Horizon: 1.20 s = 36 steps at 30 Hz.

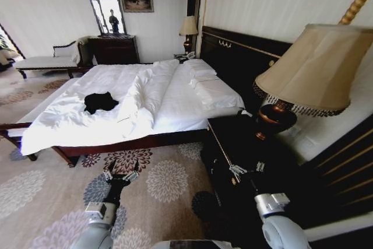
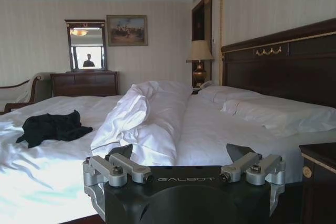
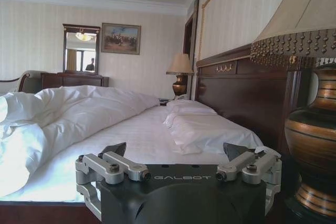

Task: Fold the clothes on the bed.

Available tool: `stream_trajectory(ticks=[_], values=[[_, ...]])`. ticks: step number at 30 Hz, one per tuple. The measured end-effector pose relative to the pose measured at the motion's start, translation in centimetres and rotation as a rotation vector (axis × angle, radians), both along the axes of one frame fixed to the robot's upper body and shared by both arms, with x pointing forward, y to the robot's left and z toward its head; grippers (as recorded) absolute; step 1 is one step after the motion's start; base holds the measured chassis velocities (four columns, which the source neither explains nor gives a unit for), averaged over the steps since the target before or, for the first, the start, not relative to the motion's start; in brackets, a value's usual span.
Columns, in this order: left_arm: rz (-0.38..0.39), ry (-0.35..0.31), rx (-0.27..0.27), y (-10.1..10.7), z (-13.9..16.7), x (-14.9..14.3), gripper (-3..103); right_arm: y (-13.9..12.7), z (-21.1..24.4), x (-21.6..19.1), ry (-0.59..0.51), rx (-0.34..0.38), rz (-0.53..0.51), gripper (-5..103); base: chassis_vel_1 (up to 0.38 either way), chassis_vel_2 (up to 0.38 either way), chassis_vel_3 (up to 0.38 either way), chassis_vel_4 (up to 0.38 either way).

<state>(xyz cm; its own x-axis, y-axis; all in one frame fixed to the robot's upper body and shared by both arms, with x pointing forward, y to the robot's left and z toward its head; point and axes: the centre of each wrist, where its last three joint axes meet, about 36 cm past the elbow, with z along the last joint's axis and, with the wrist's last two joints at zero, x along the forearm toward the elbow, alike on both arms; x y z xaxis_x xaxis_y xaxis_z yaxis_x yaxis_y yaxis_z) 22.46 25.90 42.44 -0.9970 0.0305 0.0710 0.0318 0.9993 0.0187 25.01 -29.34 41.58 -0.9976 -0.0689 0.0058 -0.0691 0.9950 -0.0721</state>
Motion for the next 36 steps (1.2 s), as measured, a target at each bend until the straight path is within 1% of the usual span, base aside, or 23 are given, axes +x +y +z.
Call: stream_trajectory(ticks=[4, 8, 9, 13, 15, 17, 20, 24, 30, 36], values=[[-0.006, 0.003, -0.002, 0.2, 0.0, -0.3, 100, -0.3, 0.1, 0.0, 0.0, -0.01, 0.0, 100, 0.0, 0.0, 0.0, 0.0], [-0.007, -0.002, -0.007, 1.6, 0.9, -0.7, 100, -2.1, 1.1, 0.5, -0.017, -0.023, -0.003, 100, 0.0, 0.0, 0.0, 0.0], [-0.007, -0.002, -0.007, 1.6, 0.9, -0.7, 100, -2.1, 1.1, 0.5, -0.017, -0.023, -0.003, 100, 0.0, 0.0, 0.0, 0.0], [-0.004, -0.015, 0.01, 3.4, 2.0, -0.6, 100, -4.4, 2.8, 2.2, -0.028, -0.053, 0.022, 100, 0.0, 0.0, 0.0, 0.0], [-0.009, -0.013, 0.013, 3.7, 2.2, -0.6, 100, -4.6, 3.2, 2.4, -0.026, -0.059, 0.033, 100, 0.0, 0.0, 0.0, 0.0], [-0.025, -0.01, 0.028, 4.3, 2.6, -0.9, 100, -4.8, 3.7, 2.5, -0.022, -0.079, 0.058, 100, 0.0, 0.0, 0.0, 0.0], [-0.032, -0.01, 0.036, 4.5, 2.8, -1.2, 100, -4.6, 3.7, 2.5, -0.016, -0.089, 0.077, 100, 0.0, 0.0, 0.0, 0.0], [-0.026, -0.011, 0.03, 4.4, 2.8, -1.3, 100, -4.2, 3.4, 2.4, -0.012, -0.084, 0.083, 100, 0.0, 0.0, 0.0, 0.0], [-0.018, -0.007, 0.008, 3.4, 2.4, -1.4, 100, -3.8, 3.1, 2.1, -0.006, -0.08, 0.084, 100, 0.0, 0.0, 0.0, 0.0], [-0.019, -0.006, 0.011, 2.9, 2.5, -1.1, 100, -3.6, 2.9, 2.0, -0.004, -0.075, 0.082, 100, 0.0, 0.0, 0.0, 0.0]])
